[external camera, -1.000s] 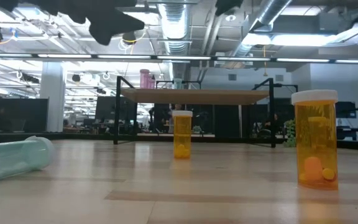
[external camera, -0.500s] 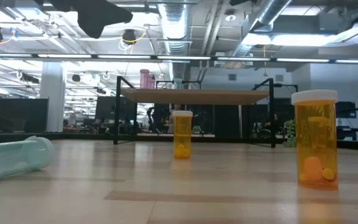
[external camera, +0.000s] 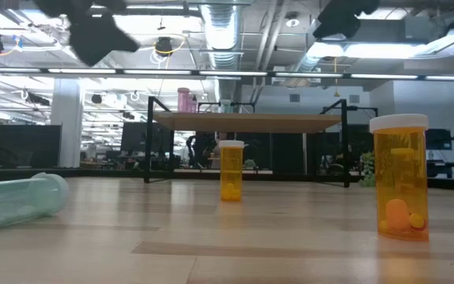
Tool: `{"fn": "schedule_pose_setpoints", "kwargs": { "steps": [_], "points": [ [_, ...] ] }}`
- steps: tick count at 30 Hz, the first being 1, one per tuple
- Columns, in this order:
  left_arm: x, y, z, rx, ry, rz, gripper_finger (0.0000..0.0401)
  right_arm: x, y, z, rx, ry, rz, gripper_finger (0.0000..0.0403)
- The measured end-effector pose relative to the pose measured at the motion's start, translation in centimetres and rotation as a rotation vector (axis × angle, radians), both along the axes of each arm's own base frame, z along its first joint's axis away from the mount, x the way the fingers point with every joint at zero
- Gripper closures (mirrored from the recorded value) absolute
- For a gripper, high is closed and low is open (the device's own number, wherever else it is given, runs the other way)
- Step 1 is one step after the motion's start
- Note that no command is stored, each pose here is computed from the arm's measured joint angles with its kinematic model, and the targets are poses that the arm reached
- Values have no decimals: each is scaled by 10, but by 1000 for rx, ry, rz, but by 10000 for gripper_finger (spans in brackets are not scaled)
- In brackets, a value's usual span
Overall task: Pick and place medicine bottles onto shelf by color
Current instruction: Put the green pill bottle on the shelf aligned with the other green pill bottle
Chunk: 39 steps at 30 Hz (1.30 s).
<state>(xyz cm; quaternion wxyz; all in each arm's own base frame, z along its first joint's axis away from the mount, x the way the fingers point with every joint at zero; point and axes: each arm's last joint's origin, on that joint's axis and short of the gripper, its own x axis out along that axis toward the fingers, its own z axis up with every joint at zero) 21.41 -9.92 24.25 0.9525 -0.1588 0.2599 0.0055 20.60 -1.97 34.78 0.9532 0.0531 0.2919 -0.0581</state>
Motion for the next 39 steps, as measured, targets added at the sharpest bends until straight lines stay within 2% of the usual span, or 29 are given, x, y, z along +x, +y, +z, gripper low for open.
{"fn": "schedule_pose_setpoints", "kwargs": {
  "steps": [3, 12, 17, 20, 25, 30, 35, 39],
  "points": [
    [-7, -7, -5, -51, 62, 2, 167, 2, 5, -9, 14, 13, 14, 175],
    [-21, -35, -26, -100, 188, 47, 185, 8, 16, -9, 15, -19, 59, 175],
    [-21, -53, -44, -227, 315, 24, 183, 8, 18, -9, -9, -17, 35, 175],
    [-22, -60, -53, -249, 367, 30, 176, 8, 18, -8, -10, -26, 33, 175],
    [-11, -70, -70, -269, 386, 27, 150, 9, 18, -7, -10, -41, 33, 175],
    [-4, -85, -97, -297, 487, 47, 126, 10, 18, -6, -10, -55, 33, 175],
    [10, -92, -103, -409, 534, 189, 122, 10, 18, -6, -2, -59, 27, 175],
    [24, -95, -96, -448, 565, 194, 127, 10, 18, -5, 8, -62, 21, 175]
  ]
}}
